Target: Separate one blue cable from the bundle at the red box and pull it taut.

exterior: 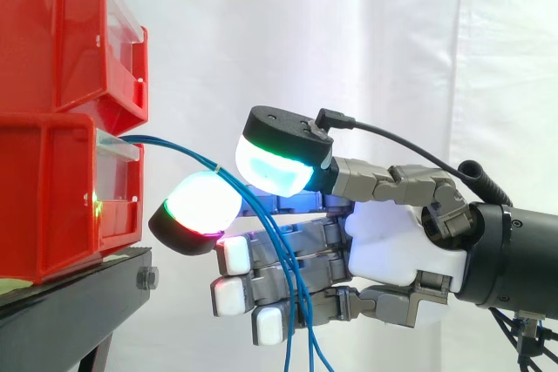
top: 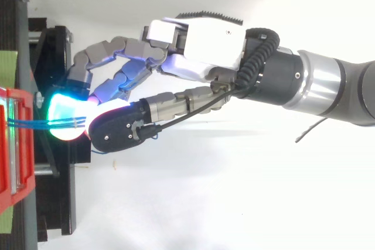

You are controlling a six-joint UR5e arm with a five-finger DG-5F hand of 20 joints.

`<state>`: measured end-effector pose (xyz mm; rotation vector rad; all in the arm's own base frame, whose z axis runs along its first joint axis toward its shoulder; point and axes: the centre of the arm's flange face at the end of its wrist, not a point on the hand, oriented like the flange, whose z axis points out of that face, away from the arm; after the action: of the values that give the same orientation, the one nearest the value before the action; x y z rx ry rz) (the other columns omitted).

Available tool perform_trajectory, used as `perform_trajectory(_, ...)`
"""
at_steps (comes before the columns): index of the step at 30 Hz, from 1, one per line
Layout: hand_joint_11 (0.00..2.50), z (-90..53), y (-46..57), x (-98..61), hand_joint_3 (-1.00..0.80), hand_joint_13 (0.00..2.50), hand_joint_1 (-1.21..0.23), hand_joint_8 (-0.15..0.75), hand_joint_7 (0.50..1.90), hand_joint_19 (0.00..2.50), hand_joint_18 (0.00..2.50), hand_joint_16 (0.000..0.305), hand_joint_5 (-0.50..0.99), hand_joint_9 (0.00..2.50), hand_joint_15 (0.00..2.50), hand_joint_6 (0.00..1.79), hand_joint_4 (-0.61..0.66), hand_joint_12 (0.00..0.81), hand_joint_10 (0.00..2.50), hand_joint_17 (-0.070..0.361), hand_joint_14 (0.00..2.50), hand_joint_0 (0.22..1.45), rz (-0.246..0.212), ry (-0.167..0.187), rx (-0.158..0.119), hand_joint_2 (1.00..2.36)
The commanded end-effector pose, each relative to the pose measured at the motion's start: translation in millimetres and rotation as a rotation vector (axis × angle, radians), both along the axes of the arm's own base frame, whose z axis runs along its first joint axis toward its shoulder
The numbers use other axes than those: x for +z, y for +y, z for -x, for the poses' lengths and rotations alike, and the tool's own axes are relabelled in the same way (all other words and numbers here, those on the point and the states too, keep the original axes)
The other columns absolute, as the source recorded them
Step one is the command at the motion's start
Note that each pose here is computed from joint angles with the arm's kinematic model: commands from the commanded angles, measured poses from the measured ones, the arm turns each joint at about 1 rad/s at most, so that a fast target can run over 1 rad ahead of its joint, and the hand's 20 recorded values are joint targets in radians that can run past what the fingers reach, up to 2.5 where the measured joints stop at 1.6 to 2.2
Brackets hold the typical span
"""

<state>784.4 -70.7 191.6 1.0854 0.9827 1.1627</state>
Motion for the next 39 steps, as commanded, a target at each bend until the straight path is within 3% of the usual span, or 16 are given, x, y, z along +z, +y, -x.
perform_trajectory(1, 0.87, 0.2, -0.4, -0.2, -0.3, 0.94, -0.62, 0.314, 0.87, 0.71, 0.85, 0.063, -0.19, 0.89, 0.6, 0.68, 0.16, 0.391, 0.02, 0.141, 0.02, 0.63, 0.0, 0.001, -0.001, 1.02)
perform_trajectory(10, 0.96, -0.1, 2.1, -0.1, -0.48, 0.99, -0.62, 0.323, 0.81, 0.72, 0.92, 0.063, -0.18, 0.99, 0.62, 0.74, 0.17, 0.401, 0.02, 0.142, 0.02, 0.57, -0.005, -0.001, 0.003, 1.0)
perform_trajectory(17, 0.98, 0.0, 2.0, -0.2, -0.23, 1.0, -0.65, 0.314, 0.75, 0.74, 0.94, 0.062, -0.2, 0.99, 0.63, 0.83, 0.13, 0.396, 0.02, 0.14, 0.02, 0.63, -0.004, 0.0, 0.003, 1.02)
perform_trajectory(22, 0.99, 0.0, 2.0, -0.2, -0.19, 1.0, -0.66, 0.313, 0.75, 0.75, 0.94, 0.062, -0.2, 0.99, 0.63, 0.84, 0.13, 0.396, 0.02, 0.14, 0.02, 0.63, -0.004, 0.0, 0.003, 1.02)
perform_trajectory(32, 1.02, -0.2, 3.3, -1.4, -0.5, 1.02, -0.62, 0.326, 0.74, 0.75, 0.96, 0.063, -0.2, 1.02, 0.64, 0.84, 0.17, 0.402, 0.02, 0.142, 0.02, 0.57, -0.004, 0.002, 0.005, 1.0)
perform_trajectory(39, 1.07, -0.2, 3.3, -0.1, -0.48, 1.06, -0.72, 0.317, 0.75, 0.75, 0.99, 0.061, -0.19, 1.07, 0.65, 0.87, 0.15, 0.391, 0.02, 0.137, 0.02, 0.61, -0.006, -0.002, 0.005, 1.0)
